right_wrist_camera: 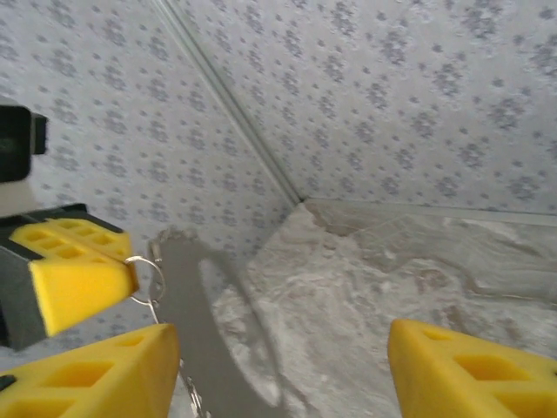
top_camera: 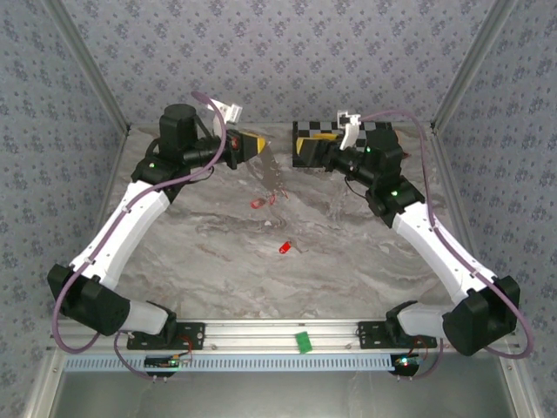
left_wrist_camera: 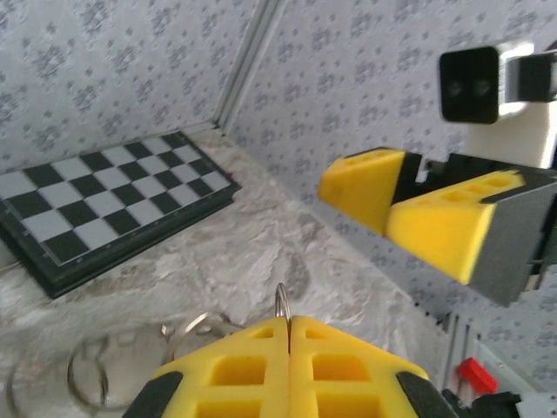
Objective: Put the keys on the keyring
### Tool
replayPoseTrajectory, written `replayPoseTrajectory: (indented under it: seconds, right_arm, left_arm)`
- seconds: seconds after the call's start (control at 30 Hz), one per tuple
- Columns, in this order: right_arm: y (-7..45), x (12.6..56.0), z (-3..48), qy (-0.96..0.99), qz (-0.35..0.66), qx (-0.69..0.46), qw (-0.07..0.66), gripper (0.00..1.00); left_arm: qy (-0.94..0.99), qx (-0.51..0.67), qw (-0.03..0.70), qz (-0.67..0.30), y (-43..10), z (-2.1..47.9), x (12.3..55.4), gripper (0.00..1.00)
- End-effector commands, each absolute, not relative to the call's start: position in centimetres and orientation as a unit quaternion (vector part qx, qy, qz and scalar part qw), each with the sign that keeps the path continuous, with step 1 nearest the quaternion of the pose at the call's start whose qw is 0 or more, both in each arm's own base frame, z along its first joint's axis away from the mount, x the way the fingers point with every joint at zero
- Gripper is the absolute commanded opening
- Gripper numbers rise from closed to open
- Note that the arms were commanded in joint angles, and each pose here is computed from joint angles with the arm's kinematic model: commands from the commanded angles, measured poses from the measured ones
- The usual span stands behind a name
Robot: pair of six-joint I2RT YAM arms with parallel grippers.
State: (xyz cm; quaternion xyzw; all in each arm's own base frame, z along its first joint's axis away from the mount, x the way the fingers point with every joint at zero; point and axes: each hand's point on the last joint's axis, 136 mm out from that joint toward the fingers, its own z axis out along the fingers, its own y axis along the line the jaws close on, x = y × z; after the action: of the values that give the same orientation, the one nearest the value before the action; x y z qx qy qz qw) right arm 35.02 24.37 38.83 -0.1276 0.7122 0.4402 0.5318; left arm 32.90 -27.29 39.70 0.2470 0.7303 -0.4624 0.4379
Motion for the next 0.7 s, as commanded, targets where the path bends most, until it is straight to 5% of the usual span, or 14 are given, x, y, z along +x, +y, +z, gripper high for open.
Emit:
replayPoseTrajectory:
  seconds: [0.0, 0.67]
  right_arm:
    - [25.4, 33.7, 43.0, 0.665, 0.487, -0.165, 0.542, 0.61]
    - [27.7, 32.2, 45.9, 0.607, 0.587, -0.205, 0.495, 0.31]
  left_arm:
    - [0.67, 0.28, 0.46, -0.511, -27.9, 44.0, 31.0, 0.0]
    - [0.656, 0.276, 0.433, -0.554, -28.0, 45.3, 30.0, 0.0]
